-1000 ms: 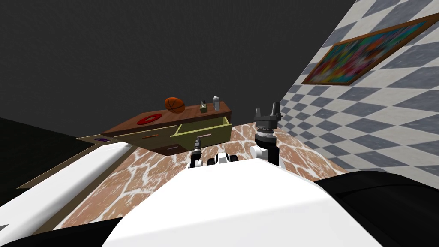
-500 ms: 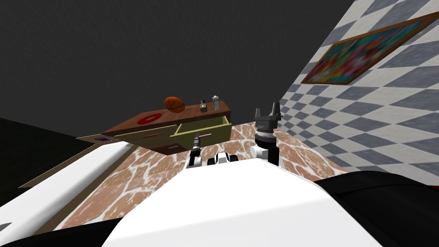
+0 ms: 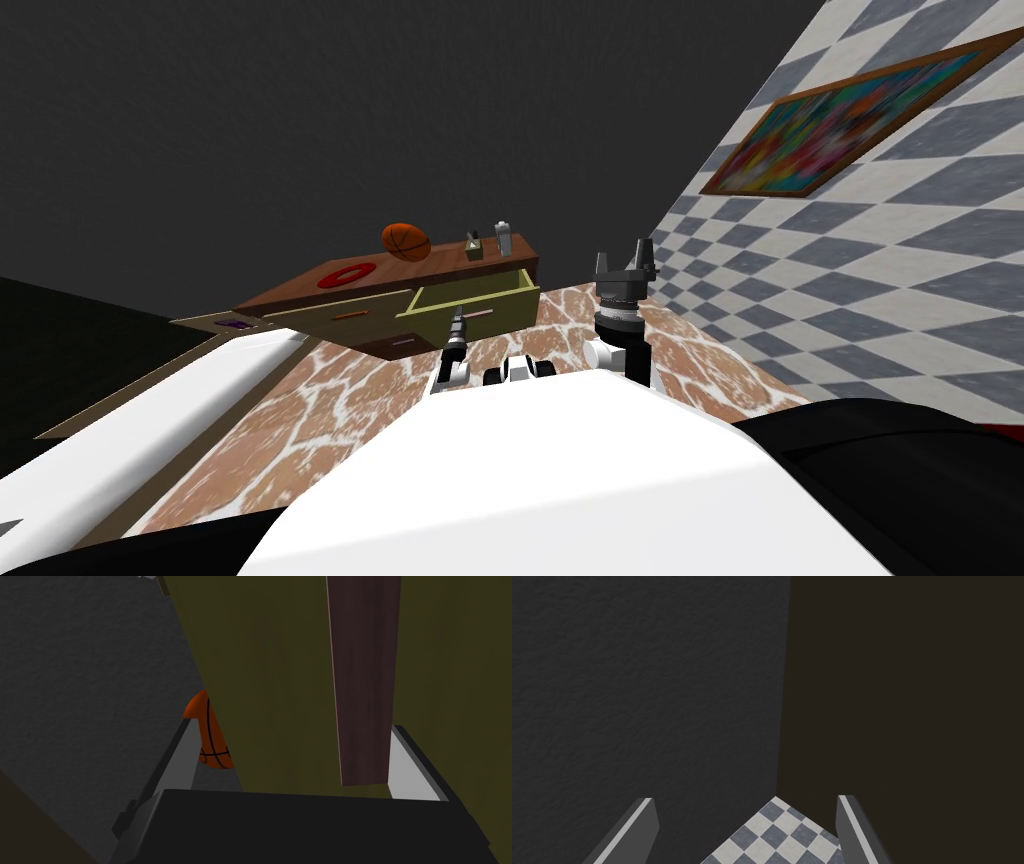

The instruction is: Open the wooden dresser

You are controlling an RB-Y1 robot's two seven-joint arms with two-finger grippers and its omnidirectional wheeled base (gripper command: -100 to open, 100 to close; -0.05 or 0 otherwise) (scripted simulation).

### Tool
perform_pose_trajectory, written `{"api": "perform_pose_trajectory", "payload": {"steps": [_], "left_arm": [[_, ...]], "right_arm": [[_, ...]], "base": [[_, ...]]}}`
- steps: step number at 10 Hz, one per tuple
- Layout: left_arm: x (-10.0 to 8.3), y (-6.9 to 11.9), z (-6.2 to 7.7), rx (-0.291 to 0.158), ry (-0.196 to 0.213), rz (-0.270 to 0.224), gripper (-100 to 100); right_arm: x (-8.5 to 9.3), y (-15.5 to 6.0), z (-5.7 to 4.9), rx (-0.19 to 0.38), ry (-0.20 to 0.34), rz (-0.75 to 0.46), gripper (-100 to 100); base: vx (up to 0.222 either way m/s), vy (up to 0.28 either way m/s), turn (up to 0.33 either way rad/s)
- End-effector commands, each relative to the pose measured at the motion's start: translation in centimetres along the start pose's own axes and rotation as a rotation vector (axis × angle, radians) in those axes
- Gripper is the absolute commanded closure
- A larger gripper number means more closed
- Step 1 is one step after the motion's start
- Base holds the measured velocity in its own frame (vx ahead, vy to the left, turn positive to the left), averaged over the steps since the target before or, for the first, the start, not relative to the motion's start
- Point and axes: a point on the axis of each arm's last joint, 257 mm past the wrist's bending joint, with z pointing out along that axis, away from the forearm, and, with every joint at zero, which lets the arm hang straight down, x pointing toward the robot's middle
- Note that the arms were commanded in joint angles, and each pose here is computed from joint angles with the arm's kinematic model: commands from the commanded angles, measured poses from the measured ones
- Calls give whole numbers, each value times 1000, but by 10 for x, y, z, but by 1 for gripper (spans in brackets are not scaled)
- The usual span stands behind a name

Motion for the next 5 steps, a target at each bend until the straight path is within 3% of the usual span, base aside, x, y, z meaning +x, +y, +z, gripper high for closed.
{"api": "perform_pose_trajectory", "payload": {"steps": [1,5], "left_arm": [[0,2,-1,-5,1,0,0],[1,5,-2,-13,1,-1,0]], "right_arm": [[0,0,0,0,0,0,0],[0,0,0,0,0,0,0]], "base": [[0,0,0],[0,0,0]]}}
